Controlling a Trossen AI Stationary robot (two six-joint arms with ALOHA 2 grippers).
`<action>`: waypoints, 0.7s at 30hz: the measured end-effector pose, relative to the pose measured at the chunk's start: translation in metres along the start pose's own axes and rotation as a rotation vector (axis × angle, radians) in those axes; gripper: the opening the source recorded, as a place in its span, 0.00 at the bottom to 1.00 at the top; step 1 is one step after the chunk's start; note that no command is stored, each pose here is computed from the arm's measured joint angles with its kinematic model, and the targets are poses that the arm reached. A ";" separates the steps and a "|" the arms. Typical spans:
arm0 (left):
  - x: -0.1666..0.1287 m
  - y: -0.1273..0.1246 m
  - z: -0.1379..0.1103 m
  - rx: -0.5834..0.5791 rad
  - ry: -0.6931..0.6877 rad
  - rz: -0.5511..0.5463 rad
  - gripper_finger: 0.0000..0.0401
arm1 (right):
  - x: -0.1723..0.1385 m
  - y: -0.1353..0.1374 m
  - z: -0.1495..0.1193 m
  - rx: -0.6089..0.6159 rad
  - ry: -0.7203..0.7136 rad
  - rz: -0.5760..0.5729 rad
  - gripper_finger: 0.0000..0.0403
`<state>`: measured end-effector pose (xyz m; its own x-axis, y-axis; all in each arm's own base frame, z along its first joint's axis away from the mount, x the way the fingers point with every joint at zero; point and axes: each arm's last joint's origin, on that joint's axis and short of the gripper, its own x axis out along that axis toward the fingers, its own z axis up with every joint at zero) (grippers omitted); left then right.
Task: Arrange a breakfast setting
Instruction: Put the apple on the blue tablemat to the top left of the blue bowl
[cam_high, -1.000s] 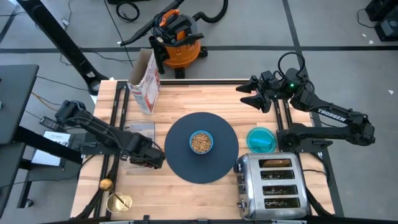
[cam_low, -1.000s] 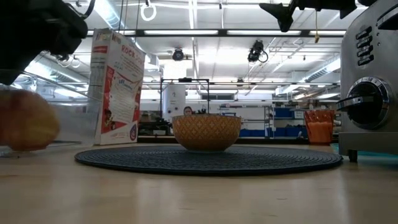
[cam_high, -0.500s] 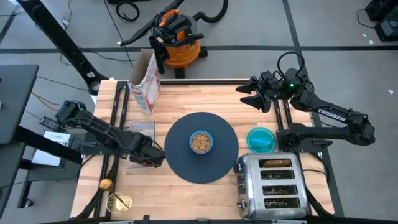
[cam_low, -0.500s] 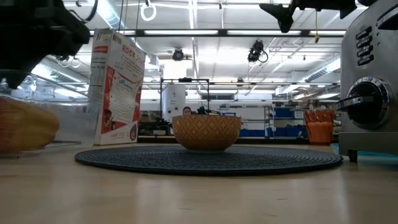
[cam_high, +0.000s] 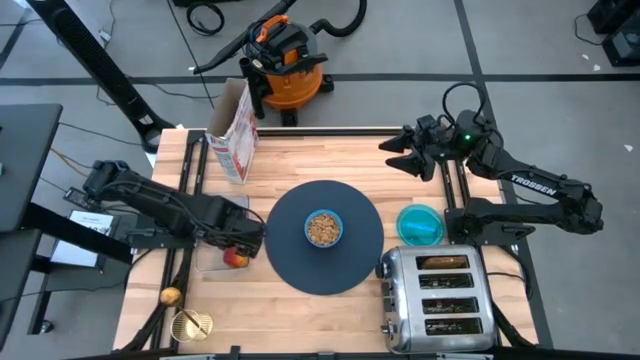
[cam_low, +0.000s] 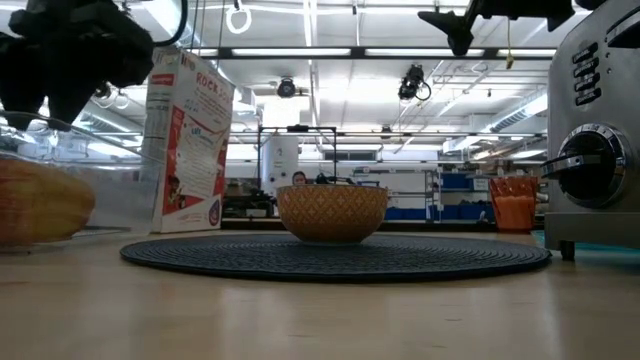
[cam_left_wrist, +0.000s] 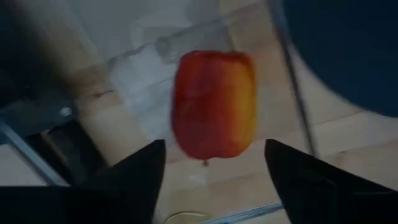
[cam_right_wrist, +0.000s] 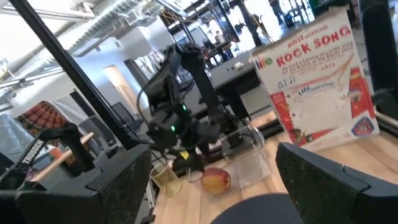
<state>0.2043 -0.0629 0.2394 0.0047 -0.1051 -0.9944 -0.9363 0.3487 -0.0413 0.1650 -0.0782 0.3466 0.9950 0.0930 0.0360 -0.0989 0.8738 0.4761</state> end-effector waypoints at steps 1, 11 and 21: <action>0.000 0.002 0.000 0.008 0.008 -0.001 0.74 | 0.000 -0.001 -0.001 0.006 0.008 -0.004 0.86; 0.025 0.007 0.002 0.038 0.052 -0.022 0.87 | 0.000 -0.002 -0.003 0.024 0.030 -0.018 0.86; 0.048 0.017 0.004 -0.027 0.049 0.024 0.87 | 0.000 -0.002 -0.003 -0.005 0.022 -0.025 0.86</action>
<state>0.1899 -0.0583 0.1902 -0.0345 -0.1427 -0.9892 -0.9450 0.3268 -0.0142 0.1652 -0.0787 0.3430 0.9967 0.0816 0.0051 -0.0743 0.8783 0.4724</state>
